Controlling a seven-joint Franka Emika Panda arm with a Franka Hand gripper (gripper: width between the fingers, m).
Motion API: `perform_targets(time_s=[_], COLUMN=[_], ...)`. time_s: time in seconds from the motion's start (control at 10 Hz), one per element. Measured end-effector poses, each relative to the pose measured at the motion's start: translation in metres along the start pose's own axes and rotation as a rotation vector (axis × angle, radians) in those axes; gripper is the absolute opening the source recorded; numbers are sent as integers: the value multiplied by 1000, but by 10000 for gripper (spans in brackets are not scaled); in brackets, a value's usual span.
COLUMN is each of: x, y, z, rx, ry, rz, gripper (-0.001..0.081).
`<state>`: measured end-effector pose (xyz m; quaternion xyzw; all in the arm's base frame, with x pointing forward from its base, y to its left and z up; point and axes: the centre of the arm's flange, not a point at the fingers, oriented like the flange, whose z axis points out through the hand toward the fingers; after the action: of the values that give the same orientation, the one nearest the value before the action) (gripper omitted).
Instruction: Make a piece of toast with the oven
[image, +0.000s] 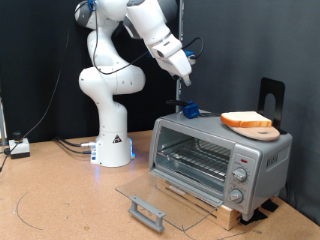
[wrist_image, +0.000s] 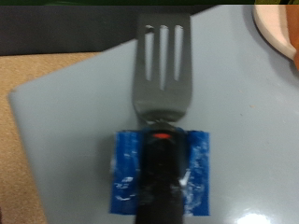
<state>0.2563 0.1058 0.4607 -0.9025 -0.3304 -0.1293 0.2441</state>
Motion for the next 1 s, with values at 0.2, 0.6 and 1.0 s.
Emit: perform_targets(time_s=[0.2,0.6,1.0], x=[3,-1,-7], y=[12,29,27], z=[17,42,57], rx=[2,45,60], ry=[-39,-113,-149], rz=[0,-70,-79], gripper=[807,807,807])
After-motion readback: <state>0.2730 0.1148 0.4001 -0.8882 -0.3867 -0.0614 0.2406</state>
